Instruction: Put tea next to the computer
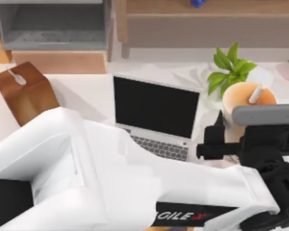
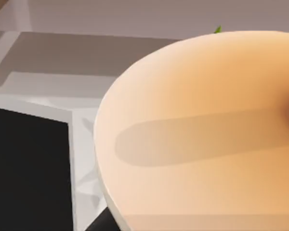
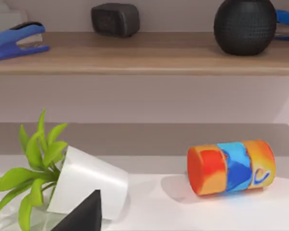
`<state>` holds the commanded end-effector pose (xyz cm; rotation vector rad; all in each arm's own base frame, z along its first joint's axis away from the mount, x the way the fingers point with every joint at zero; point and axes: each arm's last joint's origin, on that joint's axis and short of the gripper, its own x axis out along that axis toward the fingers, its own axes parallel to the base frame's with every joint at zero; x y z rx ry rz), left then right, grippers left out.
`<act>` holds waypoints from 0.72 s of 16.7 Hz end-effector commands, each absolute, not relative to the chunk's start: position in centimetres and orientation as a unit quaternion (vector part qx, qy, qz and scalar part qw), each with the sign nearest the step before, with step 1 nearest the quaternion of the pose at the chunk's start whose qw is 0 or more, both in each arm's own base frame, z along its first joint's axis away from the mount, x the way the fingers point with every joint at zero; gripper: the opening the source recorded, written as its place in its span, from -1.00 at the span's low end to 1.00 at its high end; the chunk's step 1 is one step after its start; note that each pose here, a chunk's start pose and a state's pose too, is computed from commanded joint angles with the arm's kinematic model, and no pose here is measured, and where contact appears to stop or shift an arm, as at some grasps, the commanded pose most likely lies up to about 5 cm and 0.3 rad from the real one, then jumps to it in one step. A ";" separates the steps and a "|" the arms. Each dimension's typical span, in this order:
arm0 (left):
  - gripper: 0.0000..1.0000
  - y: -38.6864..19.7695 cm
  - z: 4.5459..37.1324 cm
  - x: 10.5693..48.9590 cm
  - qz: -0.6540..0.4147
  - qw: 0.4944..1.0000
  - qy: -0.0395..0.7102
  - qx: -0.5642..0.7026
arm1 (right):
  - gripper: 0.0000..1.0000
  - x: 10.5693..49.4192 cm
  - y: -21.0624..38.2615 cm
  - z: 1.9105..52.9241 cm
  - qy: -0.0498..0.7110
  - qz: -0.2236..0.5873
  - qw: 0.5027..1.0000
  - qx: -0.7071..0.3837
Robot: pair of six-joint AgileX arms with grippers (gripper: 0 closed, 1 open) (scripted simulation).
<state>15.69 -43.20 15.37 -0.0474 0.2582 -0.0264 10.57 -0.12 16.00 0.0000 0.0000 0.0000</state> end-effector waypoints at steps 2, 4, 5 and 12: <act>-1.00 -43.3 15.3 15.7 -0.012 0.992 0.126 -0.029 | 1.00 10.6 -0.1 16.0 0.000 0.000 1.000 0.000; -1.00 -43.2 15.0 15.7 -0.011 0.992 0.125 -0.029 | 1.00 10.6 -0.1 16.0 0.000 0.000 1.000 0.000; -1.00 -43.1 14.7 15.7 -0.011 0.992 0.126 -0.027 | 1.00 10.6 -0.1 16.0 0.000 0.000 1.000 0.000; -1.00 -42.8 12.9 15.6 -0.010 0.991 0.135 -0.003 | 1.00 10.6 -0.1 16.0 0.000 0.000 1.000 0.000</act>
